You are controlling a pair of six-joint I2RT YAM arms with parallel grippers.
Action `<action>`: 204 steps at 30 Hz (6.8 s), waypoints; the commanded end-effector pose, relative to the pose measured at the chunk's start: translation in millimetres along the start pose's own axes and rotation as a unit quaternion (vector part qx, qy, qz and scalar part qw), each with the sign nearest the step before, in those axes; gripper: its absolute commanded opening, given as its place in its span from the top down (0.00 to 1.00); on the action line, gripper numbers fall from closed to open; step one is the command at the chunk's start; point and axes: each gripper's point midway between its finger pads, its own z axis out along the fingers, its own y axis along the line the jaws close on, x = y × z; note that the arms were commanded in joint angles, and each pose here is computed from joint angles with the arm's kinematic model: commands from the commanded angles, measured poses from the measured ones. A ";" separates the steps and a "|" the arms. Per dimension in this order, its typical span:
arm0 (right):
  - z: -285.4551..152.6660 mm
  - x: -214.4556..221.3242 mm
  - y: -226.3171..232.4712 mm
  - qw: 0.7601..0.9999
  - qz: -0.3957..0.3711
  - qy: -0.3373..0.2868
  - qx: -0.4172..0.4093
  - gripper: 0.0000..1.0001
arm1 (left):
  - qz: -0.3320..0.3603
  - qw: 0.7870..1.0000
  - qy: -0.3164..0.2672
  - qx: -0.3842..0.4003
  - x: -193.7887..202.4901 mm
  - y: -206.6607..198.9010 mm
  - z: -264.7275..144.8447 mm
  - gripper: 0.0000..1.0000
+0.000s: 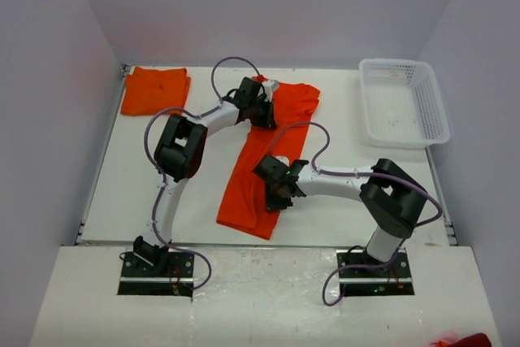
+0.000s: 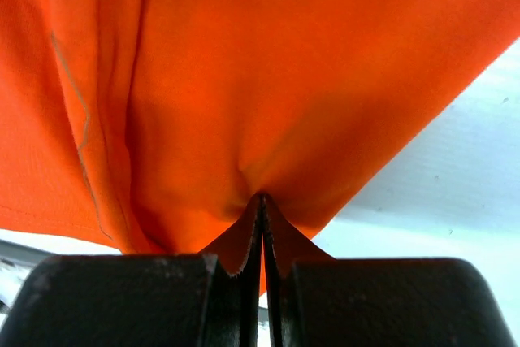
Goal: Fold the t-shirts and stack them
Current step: Grab the bottom of the folded rectangular tshirt with both arms
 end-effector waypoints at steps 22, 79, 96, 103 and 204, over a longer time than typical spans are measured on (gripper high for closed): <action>6.7 -71.9 -68.7 0.991 0.076 -0.015 0.107 1.00 | -0.061 0.994 -0.014 -0.085 -0.1 99.8 -23.0 1.00; -63.8 29.7 -48.2 0.988 -0.016 -0.090 -0.125 0.61 | -0.043 0.978 -0.087 -0.185 187.4 -59.0 -222.8 0.86; -50.3 37.4 -36.0 0.989 -0.027 -0.071 -0.123 0.56 | -0.042 0.956 -0.009 -0.291 263.2 -84.4 -222.3 0.71; -40.1 39.7 -37.4 0.991 -0.030 -0.065 -0.116 0.56 | -0.025 0.941 -0.006 -0.339 274.3 -88.3 -226.6 0.68; -31.5 47.4 -40.6 0.997 0.011 -0.039 -0.059 1.00 | -0.011 0.903 -0.040 -0.427 307.7 -47.3 -240.5 1.00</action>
